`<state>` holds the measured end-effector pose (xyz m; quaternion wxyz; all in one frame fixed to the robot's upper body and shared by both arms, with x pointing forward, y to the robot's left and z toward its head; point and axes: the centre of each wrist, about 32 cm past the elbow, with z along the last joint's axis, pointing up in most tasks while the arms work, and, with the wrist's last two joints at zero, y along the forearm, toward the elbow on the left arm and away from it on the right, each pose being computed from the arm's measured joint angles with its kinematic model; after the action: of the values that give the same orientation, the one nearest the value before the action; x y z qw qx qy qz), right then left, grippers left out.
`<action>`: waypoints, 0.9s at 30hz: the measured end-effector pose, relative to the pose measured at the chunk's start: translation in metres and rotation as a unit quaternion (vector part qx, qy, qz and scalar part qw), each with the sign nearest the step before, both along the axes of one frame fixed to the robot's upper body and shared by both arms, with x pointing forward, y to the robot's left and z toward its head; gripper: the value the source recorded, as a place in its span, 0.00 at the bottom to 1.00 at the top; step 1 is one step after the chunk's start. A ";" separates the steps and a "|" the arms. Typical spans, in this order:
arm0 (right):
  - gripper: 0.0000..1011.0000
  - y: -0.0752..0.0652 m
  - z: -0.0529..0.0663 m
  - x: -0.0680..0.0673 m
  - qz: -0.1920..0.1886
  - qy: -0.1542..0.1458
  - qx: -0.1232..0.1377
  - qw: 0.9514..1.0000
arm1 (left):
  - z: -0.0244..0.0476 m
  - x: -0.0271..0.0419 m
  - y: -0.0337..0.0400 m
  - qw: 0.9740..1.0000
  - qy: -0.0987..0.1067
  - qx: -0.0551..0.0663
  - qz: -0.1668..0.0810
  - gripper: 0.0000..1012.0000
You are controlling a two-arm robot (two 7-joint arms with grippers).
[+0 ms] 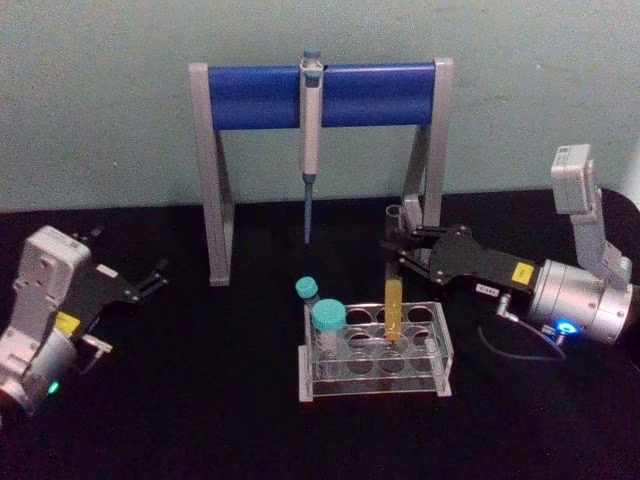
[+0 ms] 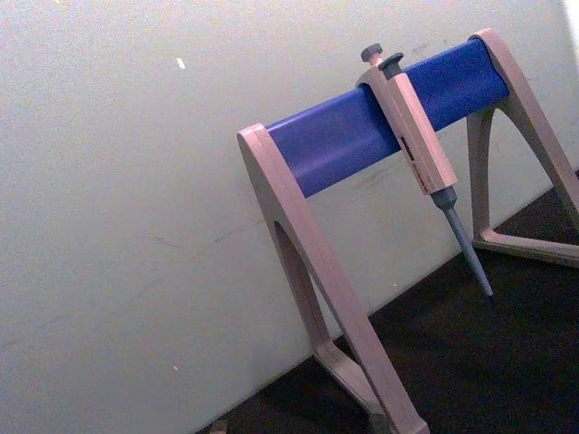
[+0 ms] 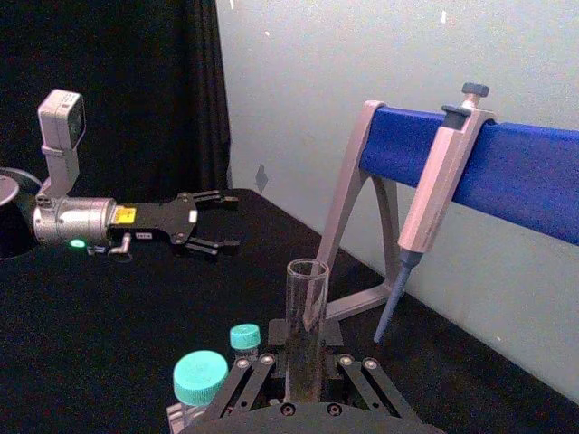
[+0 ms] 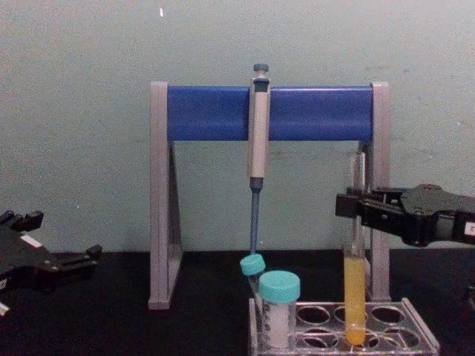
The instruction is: Pick up the test tube from the test tube rack, shake it, then place it back into the test tube rack.
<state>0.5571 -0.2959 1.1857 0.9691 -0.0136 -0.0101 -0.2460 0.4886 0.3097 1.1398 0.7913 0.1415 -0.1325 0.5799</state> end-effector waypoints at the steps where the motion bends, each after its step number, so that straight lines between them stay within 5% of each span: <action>1: 0.23 0.000 -0.001 0.000 0.000 0.001 -0.001 1.000 | 0.0000 0.0000 0.0000 1.000 0.000 0.000 0.000 0.99; 27: 0.23 0.001 -0.015 0.006 -0.002 0.020 -0.008 1.000 | 0.0000 0.0000 0.0000 1.000 0.000 0.000 0.000 0.99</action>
<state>0.5627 -0.2953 1.1710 0.9685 -0.0260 0.0074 -0.2475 0.4886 0.3097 1.1398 0.7913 0.1415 -0.1324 0.5799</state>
